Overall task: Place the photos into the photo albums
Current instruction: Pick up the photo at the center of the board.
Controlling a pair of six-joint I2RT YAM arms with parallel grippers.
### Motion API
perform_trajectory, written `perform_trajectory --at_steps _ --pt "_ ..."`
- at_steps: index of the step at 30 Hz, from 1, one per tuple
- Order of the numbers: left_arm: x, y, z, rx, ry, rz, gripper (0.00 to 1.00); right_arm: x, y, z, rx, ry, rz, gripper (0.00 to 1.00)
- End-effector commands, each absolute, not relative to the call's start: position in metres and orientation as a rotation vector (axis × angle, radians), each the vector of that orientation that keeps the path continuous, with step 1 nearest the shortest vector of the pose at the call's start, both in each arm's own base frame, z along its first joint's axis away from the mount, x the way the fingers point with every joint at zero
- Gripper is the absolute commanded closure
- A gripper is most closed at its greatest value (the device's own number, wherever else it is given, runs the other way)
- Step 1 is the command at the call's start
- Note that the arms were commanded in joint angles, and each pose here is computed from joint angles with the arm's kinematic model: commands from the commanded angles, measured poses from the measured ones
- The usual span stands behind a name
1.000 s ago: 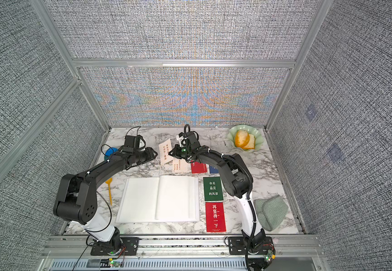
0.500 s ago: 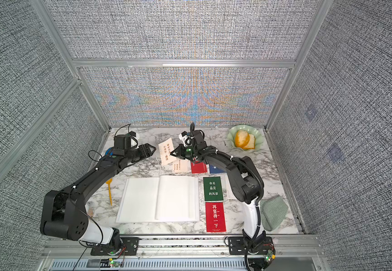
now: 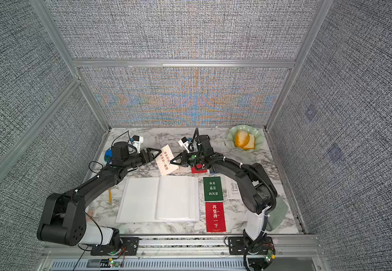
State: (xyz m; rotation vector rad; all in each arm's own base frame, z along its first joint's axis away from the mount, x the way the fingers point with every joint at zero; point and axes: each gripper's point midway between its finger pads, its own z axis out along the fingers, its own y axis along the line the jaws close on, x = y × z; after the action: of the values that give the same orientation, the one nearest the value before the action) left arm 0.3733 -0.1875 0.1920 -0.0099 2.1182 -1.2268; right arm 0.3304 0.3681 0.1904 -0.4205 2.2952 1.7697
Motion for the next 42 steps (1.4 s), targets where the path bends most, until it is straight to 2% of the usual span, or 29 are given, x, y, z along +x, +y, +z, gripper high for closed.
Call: perform_trajectory --at_steps 1,4,6,16,22,25,29,35,39,42 --pt "0.368 -0.195 0.210 0.062 2.038 -1.307 0.40 0.322 0.368 0.203 -0.463 2.238 1.853 1.00" --pt "0.365 -0.196 0.206 0.066 2.048 -1.322 0.49 0.319 0.365 0.201 -0.463 2.240 1.871 1.00" --pt "0.363 -0.198 0.203 0.077 2.057 -1.335 0.51 0.315 0.363 0.201 -0.469 2.236 1.888 1.00" --pt "0.357 -0.214 0.195 0.203 2.112 -1.463 0.52 0.299 0.354 0.203 -0.519 2.217 1.981 1.00" --pt "0.353 -0.219 0.195 0.253 2.122 -1.521 0.66 0.293 0.345 0.195 -0.526 2.216 1.997 1.00" --pt "0.351 -0.220 0.194 0.269 2.132 -1.528 0.69 0.291 0.342 0.194 -0.529 2.212 2.001 1.00" --pt "0.348 -0.224 0.196 0.298 2.128 -1.575 0.68 0.293 0.339 0.190 -0.522 2.220 1.997 1.00" --pt "0.344 -0.229 0.193 0.327 2.154 -1.594 0.59 0.296 0.341 0.192 -0.527 2.205 2.014 1.00" --pt "0.341 -0.236 0.185 0.356 2.193 -1.585 0.60 0.298 0.343 0.194 -0.529 2.190 2.020 1.00" --pt "0.342 -0.236 0.183 0.345 2.202 -1.584 0.66 0.300 0.344 0.194 -0.531 2.188 2.022 1.00"
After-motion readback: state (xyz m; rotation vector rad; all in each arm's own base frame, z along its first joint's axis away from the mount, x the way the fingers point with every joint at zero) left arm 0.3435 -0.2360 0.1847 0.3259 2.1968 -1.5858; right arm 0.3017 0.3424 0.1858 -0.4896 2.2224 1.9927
